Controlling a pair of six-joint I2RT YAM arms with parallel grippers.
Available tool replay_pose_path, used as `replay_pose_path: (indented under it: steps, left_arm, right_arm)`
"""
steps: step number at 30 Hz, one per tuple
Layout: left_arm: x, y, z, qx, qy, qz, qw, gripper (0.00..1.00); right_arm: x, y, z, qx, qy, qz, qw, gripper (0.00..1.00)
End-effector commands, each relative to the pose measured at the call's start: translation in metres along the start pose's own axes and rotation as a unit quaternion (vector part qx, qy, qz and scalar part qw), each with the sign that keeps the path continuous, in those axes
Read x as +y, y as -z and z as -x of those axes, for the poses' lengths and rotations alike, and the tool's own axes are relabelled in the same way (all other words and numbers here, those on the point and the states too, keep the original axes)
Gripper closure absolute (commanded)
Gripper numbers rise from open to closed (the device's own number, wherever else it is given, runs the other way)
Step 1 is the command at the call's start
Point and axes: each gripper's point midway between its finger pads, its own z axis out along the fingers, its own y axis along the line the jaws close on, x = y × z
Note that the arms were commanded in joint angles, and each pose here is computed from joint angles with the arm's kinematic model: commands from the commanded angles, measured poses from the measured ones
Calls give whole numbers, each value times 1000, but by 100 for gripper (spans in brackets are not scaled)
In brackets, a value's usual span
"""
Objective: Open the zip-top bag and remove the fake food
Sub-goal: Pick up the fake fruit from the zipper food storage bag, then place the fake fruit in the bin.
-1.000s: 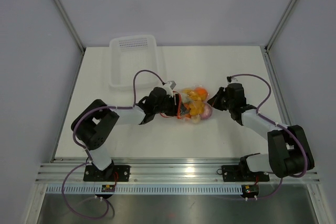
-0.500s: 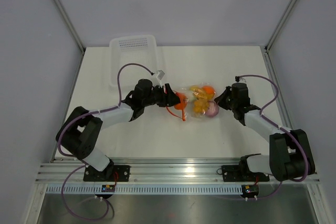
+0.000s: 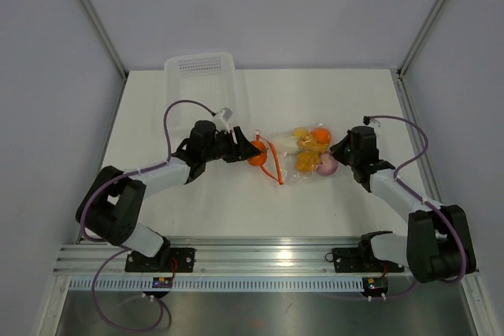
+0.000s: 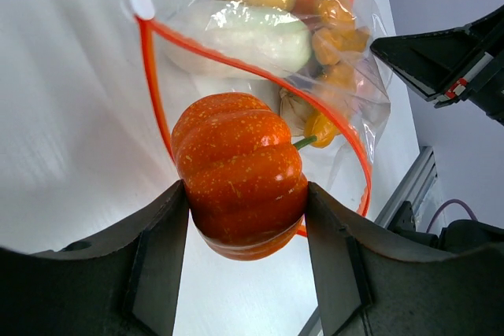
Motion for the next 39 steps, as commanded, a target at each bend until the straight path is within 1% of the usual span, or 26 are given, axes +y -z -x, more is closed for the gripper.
replay_pose_path:
  steps: [1, 4, 7, 10, 11, 13, 14, 17, 18, 23, 24, 27, 28, 30, 33, 34, 35, 38, 39]
  left_arm:
    - [-16, 16, 21, -37, -4, -35, 999, 77]
    - [-11, 26, 30, -56, 6, -30, 998, 80]
    - [-3, 37, 41, -77, 17, -21, 997, 80]
    - [2, 49, 57, -102, 21, -5, 995, 80]
    - [4, 55, 68, -119, 20, 0, 993, 80]
    - [8, 59, 76, -129, 22, 15, 991, 80]
    - [11, 62, 88, -151, 21, 32, 988, 80]
    - [20, 64, 106, -175, 33, 58, 982, 80]
    - [23, 65, 119, -187, 37, 62, 980, 80]
    - [31, 71, 164, -234, 65, 58, 968, 80]
    - [25, 74, 177, -245, 61, 49, 966, 80]
    - [40, 78, 194, -249, 78, 69, 963, 80]
    - [40, 81, 205, -258, 79, 72, 960, 78]
    - [59, 80, 211, -258, 91, 93, 957, 78]
    - [78, 77, 216, -254, 104, 104, 956, 66]
    - [83, 77, 217, -255, 109, 108, 955, 61]
    - [92, 78, 217, -260, 115, 118, 951, 48]
    - [102, 81, 215, -267, 122, 132, 947, 33]
    - [100, 83, 216, -268, 119, 132, 947, 30]
  right_arm:
    - [-7, 4, 13, -31, -17, -20, 999, 100]
    - [-6, 5, 13, -32, -16, -17, 999, 100]
    - [-4, 5, 13, -29, -14, -10, 999, 100]
    - [-2, 4, 10, -23, -12, -6, 1000, 100]
    - [-1, 4, 10, -21, -12, -3, 1000, 100]
    - [-1, 3, 8, -17, -9, -2, 1000, 100]
    - [1, 3, 8, -16, -6, 1, 1000, 100]
    - [2, 3, 7, -13, -4, 7, 1000, 100]
    - [2, 3, 6, -11, -3, 7, 1000, 100]
    - [4, 3, 4, -6, -1, 14, 1000, 100]
    - [4, 3, 3, -4, 0, 16, 1000, 100]
    - [5, 3, 2, -2, -1, 19, 1000, 100]
    - [5, 3, 3, -3, -1, 19, 1000, 100]
    - [7, 3, 2, 0, -1, 22, 1000, 100]
    - [9, 3, 1, 1, 1, 28, 1000, 100]
    - [9, 4, 2, 1, 2, 28, 1000, 100]
    - [8, 4, 1, 1, 4, 28, 1000, 100]
    - [11, 5, 2, 2, 6, 32, 999, 100]
    - [10, 4, 1, 4, 6, 32, 999, 100]
